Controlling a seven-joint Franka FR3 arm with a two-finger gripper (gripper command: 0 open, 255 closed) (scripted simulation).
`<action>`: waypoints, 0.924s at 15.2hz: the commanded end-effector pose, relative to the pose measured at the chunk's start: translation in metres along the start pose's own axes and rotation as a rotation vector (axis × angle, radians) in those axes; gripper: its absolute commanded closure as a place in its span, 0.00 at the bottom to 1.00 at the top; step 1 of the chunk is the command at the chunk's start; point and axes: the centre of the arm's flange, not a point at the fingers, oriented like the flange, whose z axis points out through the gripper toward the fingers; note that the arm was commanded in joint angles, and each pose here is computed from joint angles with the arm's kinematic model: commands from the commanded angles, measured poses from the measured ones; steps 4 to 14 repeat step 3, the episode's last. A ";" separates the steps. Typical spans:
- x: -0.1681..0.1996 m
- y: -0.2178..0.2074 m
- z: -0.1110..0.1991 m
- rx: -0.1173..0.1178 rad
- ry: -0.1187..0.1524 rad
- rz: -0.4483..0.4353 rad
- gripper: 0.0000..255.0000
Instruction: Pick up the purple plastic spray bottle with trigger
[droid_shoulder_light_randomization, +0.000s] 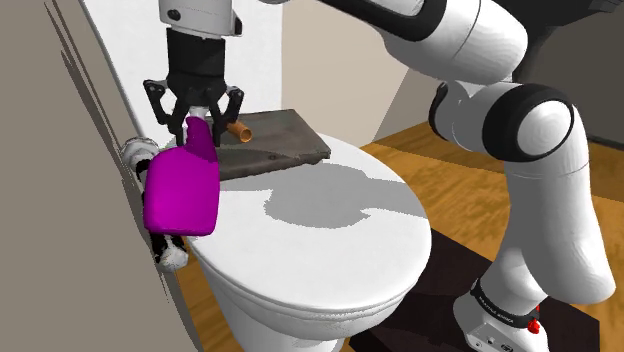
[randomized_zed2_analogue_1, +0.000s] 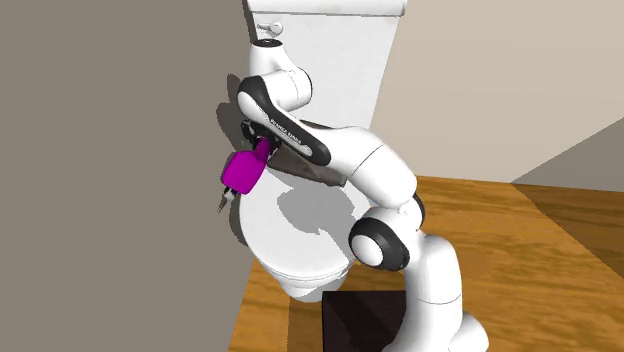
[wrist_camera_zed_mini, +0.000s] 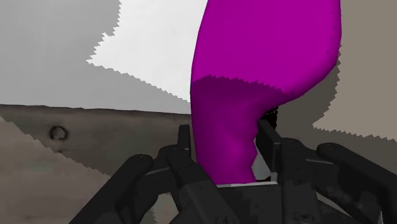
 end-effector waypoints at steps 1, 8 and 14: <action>0.000 -0.001 -0.011 -0.001 -0.001 0.001 1.00; 0.000 -0.001 -0.011 -0.001 -0.001 0.001 1.00; 0.000 -0.001 -0.011 -0.001 -0.001 0.001 1.00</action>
